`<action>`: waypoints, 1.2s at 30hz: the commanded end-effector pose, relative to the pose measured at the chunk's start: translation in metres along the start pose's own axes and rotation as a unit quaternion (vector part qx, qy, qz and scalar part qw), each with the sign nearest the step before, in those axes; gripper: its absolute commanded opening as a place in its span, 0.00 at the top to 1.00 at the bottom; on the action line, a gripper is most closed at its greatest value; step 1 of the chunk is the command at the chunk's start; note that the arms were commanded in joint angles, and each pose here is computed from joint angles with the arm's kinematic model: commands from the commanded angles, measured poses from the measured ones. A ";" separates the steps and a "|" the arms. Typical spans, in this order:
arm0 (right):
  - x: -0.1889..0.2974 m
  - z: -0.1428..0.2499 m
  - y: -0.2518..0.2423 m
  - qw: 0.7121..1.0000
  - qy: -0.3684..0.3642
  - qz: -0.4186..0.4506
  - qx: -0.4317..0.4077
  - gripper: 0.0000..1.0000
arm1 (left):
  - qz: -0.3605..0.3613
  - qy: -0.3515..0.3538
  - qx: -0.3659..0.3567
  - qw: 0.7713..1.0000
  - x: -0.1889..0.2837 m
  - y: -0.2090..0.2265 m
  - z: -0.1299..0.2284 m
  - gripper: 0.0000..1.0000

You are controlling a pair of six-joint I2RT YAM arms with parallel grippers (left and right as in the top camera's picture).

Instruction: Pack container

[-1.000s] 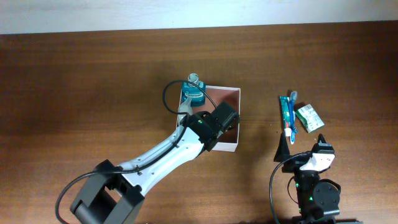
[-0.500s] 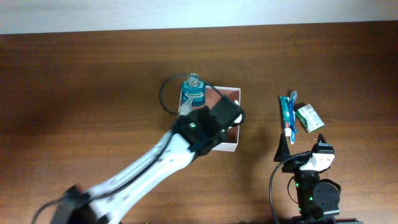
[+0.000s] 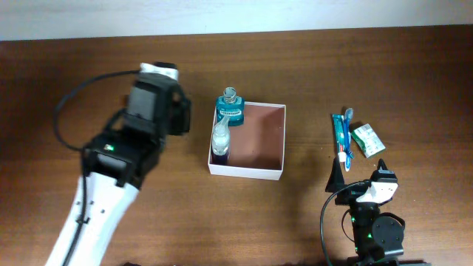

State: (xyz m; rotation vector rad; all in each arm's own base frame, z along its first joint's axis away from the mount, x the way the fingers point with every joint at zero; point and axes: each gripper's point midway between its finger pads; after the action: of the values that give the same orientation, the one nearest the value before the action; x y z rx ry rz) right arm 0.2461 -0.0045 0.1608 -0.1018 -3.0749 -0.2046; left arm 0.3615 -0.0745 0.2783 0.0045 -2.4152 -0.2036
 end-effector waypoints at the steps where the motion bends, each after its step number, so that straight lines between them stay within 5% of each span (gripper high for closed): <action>1: 0.000 0.002 -0.001 1.000 0.001 0.002 0.000 0.02 | -0.028 0.003 0.044 0.999 0.002 0.030 0.000 0.01; 16: 0.000 0.002 -0.001 1.000 0.001 0.002 0.000 0.02 | 0.021 0.056 0.041 0.997 -0.009 0.014 0.022 0.02; 17: 0.000 0.002 -0.001 1.000 0.001 0.002 0.000 0.02 | 0.020 0.066 0.039 0.997 -0.012 0.014 0.026 0.17; 19: 0.000 0.002 -0.001 1.000 0.001 0.002 0.000 0.02 | 0.016 0.091 0.047 0.995 -0.020 0.012 0.036 0.25; 24: 0.000 0.002 -0.001 1.000 0.001 0.002 0.000 0.02 | -0.002 0.181 0.082 0.980 -0.060 0.003 0.076 0.99; 36: 0.000 0.002 -0.001 1.000 0.001 0.002 0.000 0.02 | 0.137 0.348 0.122 0.919 -0.112 -0.072 0.151 0.99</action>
State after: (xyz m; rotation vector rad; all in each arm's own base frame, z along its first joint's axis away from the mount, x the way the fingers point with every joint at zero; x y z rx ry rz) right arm 0.2461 -0.0045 0.1608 -0.1017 -3.0749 -0.2034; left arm 0.3524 -0.0946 0.0969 -0.0268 -1.7808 0.0929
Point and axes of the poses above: each gripper's point midway between its finger pads, its own x axis back along the fingers, its own y axis along the line the jaws close on, z = x × y, and after that the axes turned 2 degrees about -x, right-handed
